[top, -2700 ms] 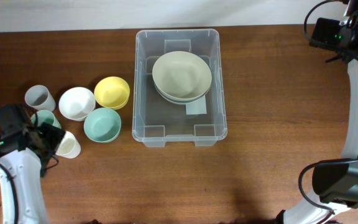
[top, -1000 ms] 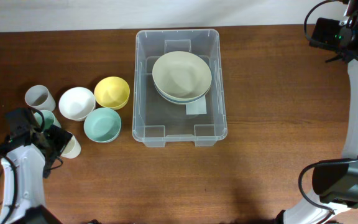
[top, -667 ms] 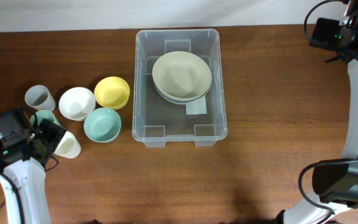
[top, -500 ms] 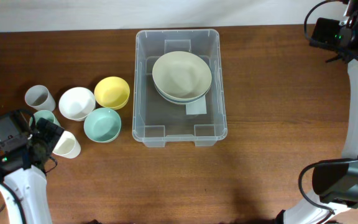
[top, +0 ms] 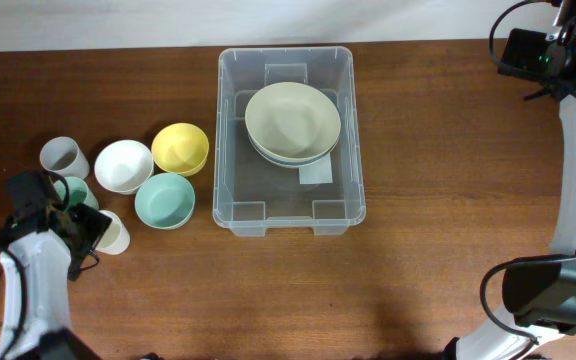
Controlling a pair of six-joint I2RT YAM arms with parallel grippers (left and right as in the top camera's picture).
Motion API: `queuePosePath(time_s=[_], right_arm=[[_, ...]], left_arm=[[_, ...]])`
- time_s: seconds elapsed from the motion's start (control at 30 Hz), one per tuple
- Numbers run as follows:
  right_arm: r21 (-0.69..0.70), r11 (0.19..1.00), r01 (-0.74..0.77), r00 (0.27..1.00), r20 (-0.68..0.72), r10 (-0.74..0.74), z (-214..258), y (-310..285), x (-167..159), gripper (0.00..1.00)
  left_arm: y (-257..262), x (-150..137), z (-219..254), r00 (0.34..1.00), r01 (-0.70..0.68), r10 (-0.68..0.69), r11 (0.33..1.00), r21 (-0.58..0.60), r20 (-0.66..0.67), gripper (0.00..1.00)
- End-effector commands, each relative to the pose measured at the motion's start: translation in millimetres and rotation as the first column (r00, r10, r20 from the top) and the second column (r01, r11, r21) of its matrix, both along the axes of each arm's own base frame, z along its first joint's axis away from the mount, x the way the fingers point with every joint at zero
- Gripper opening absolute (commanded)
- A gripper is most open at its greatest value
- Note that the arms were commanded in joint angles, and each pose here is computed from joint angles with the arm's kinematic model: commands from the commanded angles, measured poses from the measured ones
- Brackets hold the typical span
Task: Pack container
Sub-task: 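Move the left gripper over the cups and grasp the cream cup rim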
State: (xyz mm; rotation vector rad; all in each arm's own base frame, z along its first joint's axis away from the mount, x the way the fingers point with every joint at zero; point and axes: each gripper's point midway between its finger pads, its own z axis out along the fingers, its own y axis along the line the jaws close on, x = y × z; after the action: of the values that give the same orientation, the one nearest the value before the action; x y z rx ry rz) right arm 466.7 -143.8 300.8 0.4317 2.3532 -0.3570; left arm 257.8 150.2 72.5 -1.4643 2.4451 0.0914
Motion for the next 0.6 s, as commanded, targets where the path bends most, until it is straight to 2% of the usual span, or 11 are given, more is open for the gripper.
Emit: queuePosePath(time_s=[0.0, 0.03, 0.07, 0.23, 0.33, 0.43, 0.47, 0.53, 0.57], right_arm=[[0.008, 1.000, 0.005, 1.000, 0.003, -0.005, -1.4, 0.5, 1.3, 0.99], [0.008, 1.000, 0.005, 1.000, 0.003, -0.005, -1.4, 0.5, 1.3, 0.99], [0.008, 1.000, 0.005, 1.000, 0.003, -0.005, -1.4, 0.5, 1.3, 0.99], [0.008, 1.000, 0.005, 1.000, 0.003, -0.005, -1.4, 0.5, 1.3, 0.99], [0.008, 1.000, 0.005, 1.000, 0.003, -0.005, -1.4, 0.5, 1.3, 0.99], [0.008, 1.000, 0.005, 1.000, 0.003, -0.005, -1.4, 0.5, 1.3, 0.99], [0.008, 1.000, 0.005, 1.000, 0.003, -0.005, -1.4, 0.5, 1.3, 0.99], [0.008, 1.000, 0.005, 1.000, 0.003, -0.005, -1.4, 0.5, 1.3, 0.99], [0.008, 1.000, 0.005, 1.000, 0.003, -0.005, -1.4, 0.5, 1.3, 0.99]], left_arm=[[-0.1, 2.3, -13.1, 0.999, 0.005, -0.006, 0.999, -0.035, -0.037, 0.56], [-0.3, 1.9, -15.8, 0.999, 0.005, -0.007, 0.999, -0.039, -0.045, 0.47], [-0.4, 1.5, -18.1, 0.999, 0.004, -0.007, 0.999, -0.043, -0.052, 0.41], [0.0, 2.0, -20.5, 0.998, 0.004, -0.007, 0.999, -0.044, -0.057, 0.34], [1.3, 3.2, -20.1, 0.999, 0.004, -0.006, 0.999, -0.038, -0.052, 0.22], [1.9, 4.4, -19.7, 0.999, 0.004, -0.005, 0.999, -0.035, -0.047, 0.20], [2.2, 4.8, -19.6, 0.999, 0.004, -0.005, 0.999, -0.034, -0.046, 0.16], [3.4, 4.9, -19.5, 0.999, 0.002, -0.004, 1.000, -0.027, -0.046, 0.03], [3.5, 4.6, -19.5, 0.999, 0.002, -0.003, 1.000, -0.027, -0.047, 0.01]])
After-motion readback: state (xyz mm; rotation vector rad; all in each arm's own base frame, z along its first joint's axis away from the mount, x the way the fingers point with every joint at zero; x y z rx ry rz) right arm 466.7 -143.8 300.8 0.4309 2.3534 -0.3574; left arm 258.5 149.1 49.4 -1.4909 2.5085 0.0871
